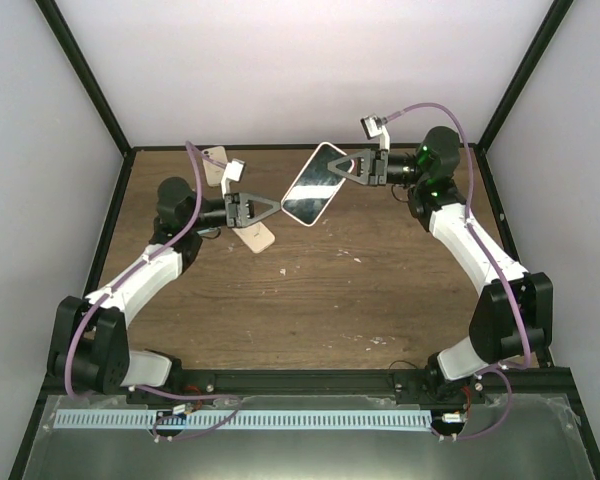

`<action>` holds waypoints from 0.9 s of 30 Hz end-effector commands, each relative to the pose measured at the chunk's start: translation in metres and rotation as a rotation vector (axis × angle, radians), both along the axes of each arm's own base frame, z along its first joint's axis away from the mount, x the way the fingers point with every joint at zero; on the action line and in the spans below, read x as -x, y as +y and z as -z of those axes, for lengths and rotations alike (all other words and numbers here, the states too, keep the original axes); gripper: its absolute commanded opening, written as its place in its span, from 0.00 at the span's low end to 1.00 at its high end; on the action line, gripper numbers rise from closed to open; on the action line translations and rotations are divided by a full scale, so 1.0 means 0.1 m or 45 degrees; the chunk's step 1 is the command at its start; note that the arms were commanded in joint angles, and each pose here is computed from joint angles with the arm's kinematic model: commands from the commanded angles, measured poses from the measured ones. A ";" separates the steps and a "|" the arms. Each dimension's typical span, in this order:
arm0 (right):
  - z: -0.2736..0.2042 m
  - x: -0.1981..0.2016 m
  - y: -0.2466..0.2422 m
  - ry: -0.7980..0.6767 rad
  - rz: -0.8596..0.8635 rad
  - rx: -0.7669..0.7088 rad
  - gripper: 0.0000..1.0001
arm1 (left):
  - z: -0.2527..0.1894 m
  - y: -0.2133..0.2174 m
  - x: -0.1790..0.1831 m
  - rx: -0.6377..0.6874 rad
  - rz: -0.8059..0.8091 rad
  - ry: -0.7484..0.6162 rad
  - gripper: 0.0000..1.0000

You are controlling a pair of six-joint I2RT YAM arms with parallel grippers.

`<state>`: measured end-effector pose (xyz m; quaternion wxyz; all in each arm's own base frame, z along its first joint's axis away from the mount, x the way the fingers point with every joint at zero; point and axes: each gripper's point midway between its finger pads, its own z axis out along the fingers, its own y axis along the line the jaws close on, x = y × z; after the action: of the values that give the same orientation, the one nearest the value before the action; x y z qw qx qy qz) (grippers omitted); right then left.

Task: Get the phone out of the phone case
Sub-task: Remove the phone case from the phone.

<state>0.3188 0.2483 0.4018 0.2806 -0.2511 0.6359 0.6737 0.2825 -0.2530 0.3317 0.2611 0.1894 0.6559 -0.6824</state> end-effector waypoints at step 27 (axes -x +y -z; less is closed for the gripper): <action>-0.23 0.39 0.24 0.032 -0.144 -0.154 0.01 | 0.64 -0.11 -0.35 -0.136 -0.124 0.158 0.50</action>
<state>0.3202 0.2553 0.3844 0.2502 -0.2078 0.6284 0.7066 0.2931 -0.2601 0.3040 0.2586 0.1910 0.6739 -0.6652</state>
